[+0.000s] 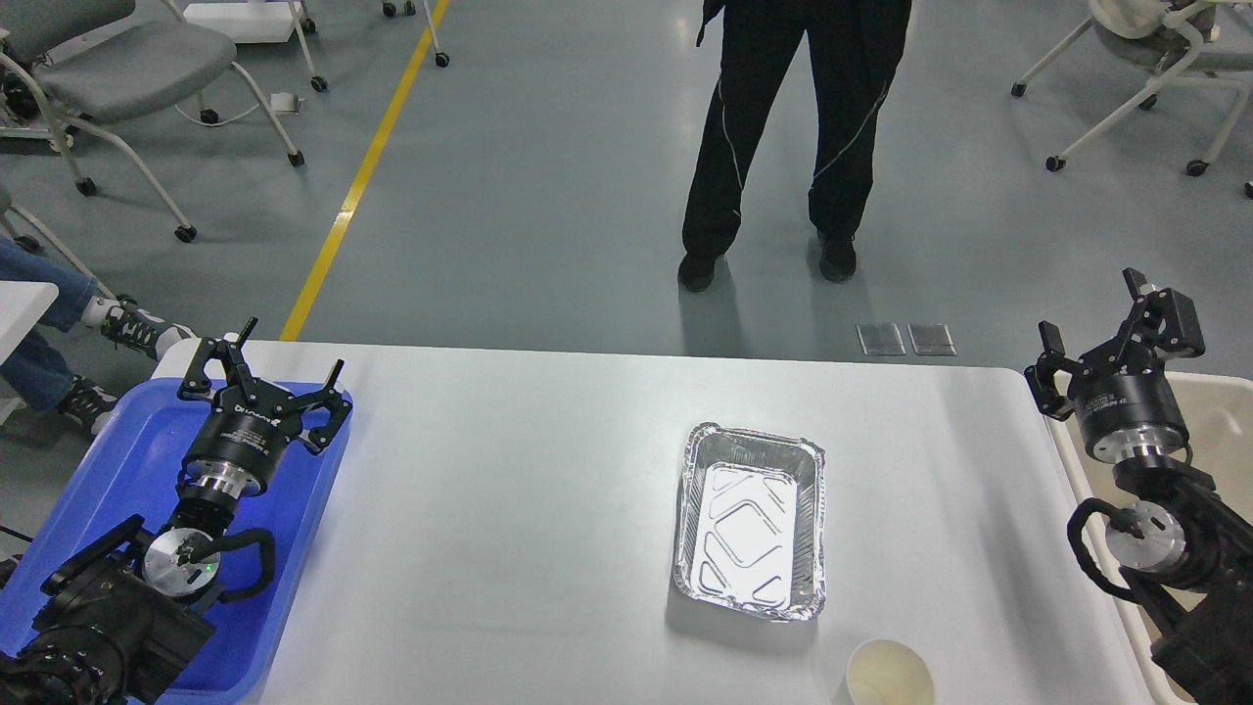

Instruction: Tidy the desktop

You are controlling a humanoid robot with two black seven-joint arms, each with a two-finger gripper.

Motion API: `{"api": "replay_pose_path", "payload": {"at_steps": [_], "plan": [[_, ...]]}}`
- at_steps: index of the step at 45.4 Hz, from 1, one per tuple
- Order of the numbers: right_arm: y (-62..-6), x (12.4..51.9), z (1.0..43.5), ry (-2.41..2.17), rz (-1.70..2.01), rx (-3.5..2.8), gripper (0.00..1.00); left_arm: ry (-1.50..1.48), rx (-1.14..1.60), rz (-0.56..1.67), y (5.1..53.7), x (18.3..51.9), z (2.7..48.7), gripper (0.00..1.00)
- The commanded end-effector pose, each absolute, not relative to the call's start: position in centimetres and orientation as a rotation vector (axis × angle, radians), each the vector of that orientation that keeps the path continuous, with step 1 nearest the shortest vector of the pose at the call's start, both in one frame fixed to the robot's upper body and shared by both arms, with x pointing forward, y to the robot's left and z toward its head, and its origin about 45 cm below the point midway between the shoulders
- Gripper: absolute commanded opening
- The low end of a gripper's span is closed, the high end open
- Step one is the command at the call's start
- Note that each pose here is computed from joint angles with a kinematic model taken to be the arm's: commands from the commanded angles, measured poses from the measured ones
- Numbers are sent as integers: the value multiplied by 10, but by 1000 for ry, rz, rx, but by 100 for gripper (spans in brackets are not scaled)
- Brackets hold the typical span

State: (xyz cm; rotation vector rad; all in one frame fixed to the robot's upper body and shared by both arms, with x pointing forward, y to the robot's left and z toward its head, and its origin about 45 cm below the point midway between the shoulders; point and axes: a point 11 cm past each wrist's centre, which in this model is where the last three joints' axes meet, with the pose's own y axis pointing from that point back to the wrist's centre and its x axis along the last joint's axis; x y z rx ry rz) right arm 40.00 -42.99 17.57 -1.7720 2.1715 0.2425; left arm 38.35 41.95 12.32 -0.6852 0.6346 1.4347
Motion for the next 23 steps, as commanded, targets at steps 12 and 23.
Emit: {"api": "replay_pose_path", "payload": {"at_steps": [12,23], "plan": [[-437,396,175,2187,236,-1772,100,635,-685,1435,420,383,123,100],[-432,397,171,2187,247,-1785,100,635,-686,1433,419,384,123,100]]}}
